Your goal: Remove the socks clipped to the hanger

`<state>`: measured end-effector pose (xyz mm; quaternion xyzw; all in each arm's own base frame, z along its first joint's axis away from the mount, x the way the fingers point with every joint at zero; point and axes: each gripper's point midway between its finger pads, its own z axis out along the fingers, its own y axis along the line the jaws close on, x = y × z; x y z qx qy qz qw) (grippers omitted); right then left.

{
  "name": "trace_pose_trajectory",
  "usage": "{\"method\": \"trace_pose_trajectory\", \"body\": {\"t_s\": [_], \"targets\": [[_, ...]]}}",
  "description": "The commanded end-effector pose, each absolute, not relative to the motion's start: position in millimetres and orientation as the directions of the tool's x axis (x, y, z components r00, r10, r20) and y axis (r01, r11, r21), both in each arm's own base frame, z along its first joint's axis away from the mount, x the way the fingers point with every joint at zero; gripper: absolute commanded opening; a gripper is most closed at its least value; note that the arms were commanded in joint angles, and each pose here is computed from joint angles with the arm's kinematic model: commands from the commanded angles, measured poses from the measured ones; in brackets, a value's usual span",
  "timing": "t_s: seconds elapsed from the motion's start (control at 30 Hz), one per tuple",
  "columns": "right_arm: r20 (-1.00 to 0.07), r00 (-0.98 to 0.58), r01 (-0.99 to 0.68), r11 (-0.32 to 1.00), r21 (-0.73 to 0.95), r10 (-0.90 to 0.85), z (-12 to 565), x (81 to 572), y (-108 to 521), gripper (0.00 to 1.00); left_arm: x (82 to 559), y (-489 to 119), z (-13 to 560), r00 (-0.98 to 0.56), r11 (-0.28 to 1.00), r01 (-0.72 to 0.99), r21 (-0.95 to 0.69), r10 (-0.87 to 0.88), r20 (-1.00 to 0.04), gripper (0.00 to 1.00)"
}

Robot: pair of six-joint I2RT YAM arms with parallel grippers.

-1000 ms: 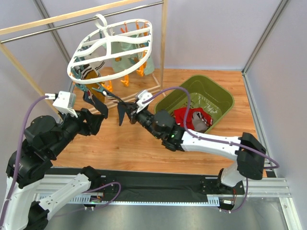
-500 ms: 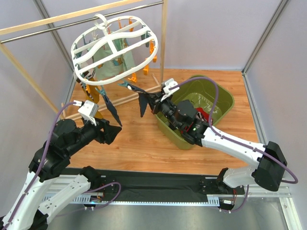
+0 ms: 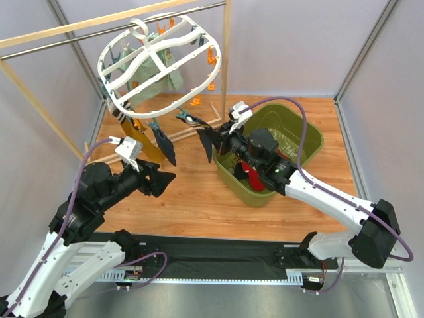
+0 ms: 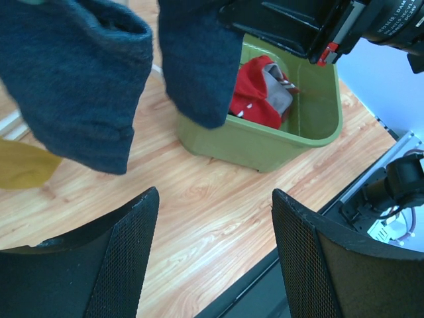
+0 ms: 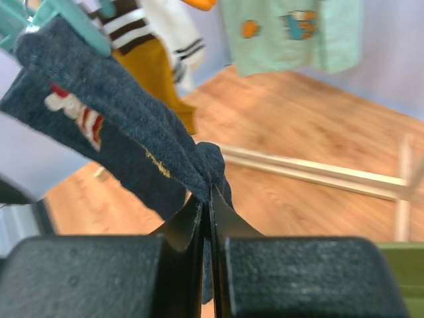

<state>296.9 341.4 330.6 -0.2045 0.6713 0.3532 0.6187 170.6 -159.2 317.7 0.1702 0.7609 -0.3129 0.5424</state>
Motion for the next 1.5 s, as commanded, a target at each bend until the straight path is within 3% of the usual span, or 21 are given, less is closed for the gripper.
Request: {"method": "trace_pose_trajectory", "body": {"t_s": [0.0, 0.33, 0.7, 0.87, 0.97, 1.0, 1.07, 1.1, 1.17, 1.2, 1.23, 1.33, 1.47], "targets": [[-0.956, -0.214, -0.818, 0.499, 0.287, 0.199, 357, 265, 360, 0.00, 173, -171, 330, -0.298, 0.700, 0.661, -0.270, -0.085, -0.951, 0.76], [-0.873, -0.374, -0.889, 0.147, 0.434, 0.314, 389, 206, 374, 0.00, 174, -180, 322, -0.292, 0.671, 0.704, -0.232, -0.025, -0.956, 0.77], [-0.785, -0.515, -0.850, -0.086, 0.520, 0.343, 404, 184, 386, 0.00, 171, -204, 322, -0.319, 0.572, 0.772, -0.277, -0.029, -0.947, 0.78], [-0.771, -0.531, -0.841, -0.111, 0.529, 0.351, 405, 184, 388, 0.00, 176, -208, 320, -0.337, 0.569, 0.764, -0.302, -0.047, -0.940, 0.77], [-0.767, -0.535, -0.839, -0.115, 0.532, 0.352, 405, 183, 387, 0.00, 178, -210, 318, -0.347, 0.574, 0.758, -0.310, -0.048, -0.937, 0.68], [-0.765, -0.539, -0.836, -0.112, 0.537, 0.352, 403, 183, 386, 0.00, 178, -210, 318, -0.347, 0.571, 0.759, -0.311, -0.049, -0.936, 0.54], [-0.761, -0.544, -0.832, -0.110, 0.544, 0.353, 402, 183, 385, 0.00, 177, -210, 319, -0.350, 0.567, 0.760, -0.318, -0.056, -0.935, 0.35], [-0.761, -0.545, -0.831, -0.104, 0.546, 0.354, 401, 184, 385, 0.00, 177, -211, 320, -0.349, 0.565, 0.761, -0.319, -0.059, -0.935, 0.19], [-0.765, -0.540, -0.834, -0.097, 0.544, 0.352, 401, 183, 385, 0.06, 176, -211, 321, -0.351, 0.561, 0.761, -0.326, -0.066, -0.934, 0.01], [-0.767, -0.541, -0.831, -0.079, 0.550, 0.346, 398, 185, 385, 0.08, 175, -210, 322, -0.352, 0.562, 0.759, -0.329, -0.071, -0.933, 0.00], [-0.780, -0.520, -0.844, -0.067, 0.533, 0.348, 400, 185, 383, 0.18, 174, -210, 322, -0.355, 0.561, 0.758, -0.334, -0.076, -0.932, 0.00], [-0.800, -0.498, -0.844, 0.025, 0.536, 0.335, 394, 194, 380, 0.35, 173, -209, 322, -0.360, 0.560, 0.754, -0.343, -0.084, -0.929, 0.00], [-0.873, -0.352, -0.868, 0.232, 0.440, 0.336, 407, 213, 360, 0.42, 171, -209, 321, -0.364, 0.558, 0.753, -0.348, -0.088, -0.927, 0.00]]}}
